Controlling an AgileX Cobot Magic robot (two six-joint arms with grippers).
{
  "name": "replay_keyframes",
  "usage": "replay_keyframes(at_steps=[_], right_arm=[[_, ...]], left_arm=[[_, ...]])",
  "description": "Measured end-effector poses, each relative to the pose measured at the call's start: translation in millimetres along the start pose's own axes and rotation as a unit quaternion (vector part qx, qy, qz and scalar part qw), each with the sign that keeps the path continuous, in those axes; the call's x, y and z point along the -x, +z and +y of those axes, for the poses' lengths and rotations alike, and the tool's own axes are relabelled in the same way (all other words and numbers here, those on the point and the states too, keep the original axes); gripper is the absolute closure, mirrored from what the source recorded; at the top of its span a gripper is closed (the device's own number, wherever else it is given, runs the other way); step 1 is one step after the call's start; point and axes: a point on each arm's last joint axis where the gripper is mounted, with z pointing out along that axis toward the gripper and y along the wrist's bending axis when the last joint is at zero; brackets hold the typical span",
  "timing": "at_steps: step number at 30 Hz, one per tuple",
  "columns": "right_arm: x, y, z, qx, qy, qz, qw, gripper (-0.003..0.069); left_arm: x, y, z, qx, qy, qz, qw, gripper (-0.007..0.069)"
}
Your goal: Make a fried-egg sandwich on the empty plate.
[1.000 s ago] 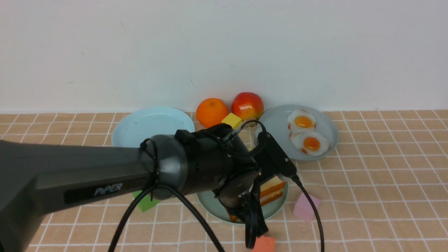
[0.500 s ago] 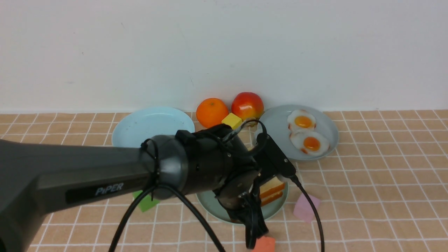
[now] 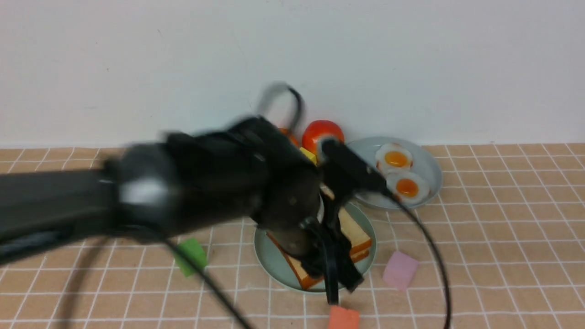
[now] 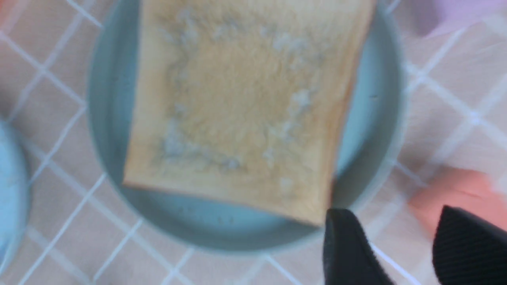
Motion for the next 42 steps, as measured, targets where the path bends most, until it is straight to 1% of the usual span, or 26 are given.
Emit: replay_keyframes(at_steps=[3,4,5,7,8,9,10,11,13,14,16,17,18,19,20,22,23,25,28,33,34,35,37,40,42], right_arm=[[-1,0,0,0.001,0.0,0.008,1.0,0.0431],[-2,0,0,0.001,0.0,0.009,1.0,0.0431],[-3,0,0,0.002,0.0,0.015,1.0,0.0431],[-6,-3,1,0.002,0.003,0.014,1.0,0.0431],[-7,-6,2,0.002,0.005,0.009,1.0,0.0431],[-7,-6,2,0.002,0.005,0.009,1.0,0.0431],[-9,-9,3,0.001,0.007,0.002,1.0,0.0431],[-12,-14,4,0.0,0.011,-0.01,1.0,0.0438],[-17,-21,4,-0.008,0.016,-0.025,1.0,0.0463],[-20,-24,4,-0.012,0.016,-0.032,0.999,0.0481],[-28,-34,5,-0.024,0.016,-0.056,0.998,0.0552],[-28,-35,5,-0.025,0.015,-0.058,0.998,0.0559],[-31,-39,6,-0.027,0.013,-0.067,0.997,0.0587],[-37,-46,7,-0.029,0.01,-0.083,0.996,0.0636],[-41,-50,9,-0.03,0.01,-0.094,0.995,0.066],[-47,-55,10,-0.029,0.016,-0.109,0.994,0.0671],[-53,-59,11,-0.028,0.03,-0.122,0.992,0.0672],[-56,-60,11,-0.026,0.039,-0.126,0.991,0.0672],[-62,-49,9,-0.024,0.065,-0.143,0.987,0.0672],[-60,-10,-2,-0.02,0.095,-0.184,0.978,0.0669],[-58,-1,-4,-0.015,0.103,-0.208,0.973,0.0669],[-58,1,-4,-0.013,0.106,-0.211,0.972,0.0668],[-60,26,-10,-0.001,0.135,-0.243,0.961,0.0669],[-69,49,-17,-0.004,0.153,-0.252,0.955,0.0667],[-78,64,-21,-0.009,0.161,-0.246,0.956,0.0664]], left_arm=[[5,-89,-3,-0.018,-0.048,-0.096,0.994,0.0482],[4,-100,-3,-0.02,-0.05,-0.109,0.993,0.0491],[0,-136,-3,-0.027,-0.058,-0.161,0.985,0.0559],[-12,-179,-1,-0.036,-0.067,-0.237,0.969,0.0638],[-23,-199,0,-0.041,-0.071,-0.276,0.958,0.0638],[-26,-203,0,-0.042,-0.072,-0.283,0.955,0.0638],[-39,-219,2,-0.045,-0.075,-0.314,0.945,0.0638],[-63,-237,3,-0.05,-0.08,-0.367,0.926,0.0638],[-87,-245,3,-0.055,-0.084,-0.406,0.908,0.0638],[-103,-247,2,-0.059,-0.087,-0.43,0.897,0.0638],[-136,-239,-1,-0.065,-0.089,-0.469,0.876,0.0638],[-138,-239,-1,-0.066,-0.089,-0.476,0.872,0.0638],[-148,-234,-3,-0.068,-0.089,-0.486,0.867,0.0638],[-163,-223,-5,-0.07,-0.088,-0.493,0.862,0.0638],[-173,-214,-7,-0.072,-0.088,-0.498,0.86,0.0638],[-184,-204,-9,-0.074,-0.087,-0.504,0.856,0.0638],[-195,-190,-12,-0.076,-0.086,-0.5,0.859,0.0638],[-199,-183,-13,-0.076,-0.086,-0.498,0.86,0.0638],[-210,-164,-16,-0.077,-0.084,-0.476,0.872,0.0638],[-223,-144,-19,-0.077,-0.083,-0.444,0.889,0.0638],[-225,-142,-20,-0.077,-0.083,-0.438,0.892,0.0638],[-225,-141,-20,-0.077,-0.083,-0.437,0.892,0.0638],[-229,-136,-20,-0.076,-0.083,-0.419,0.901,0.0638],[-233,-132,-21,-0.074,-0.083,-0.398,0.911,0.0638],[-234,-130,-21,-0.073,-0.083,-0.385,0.916,0.0638]])
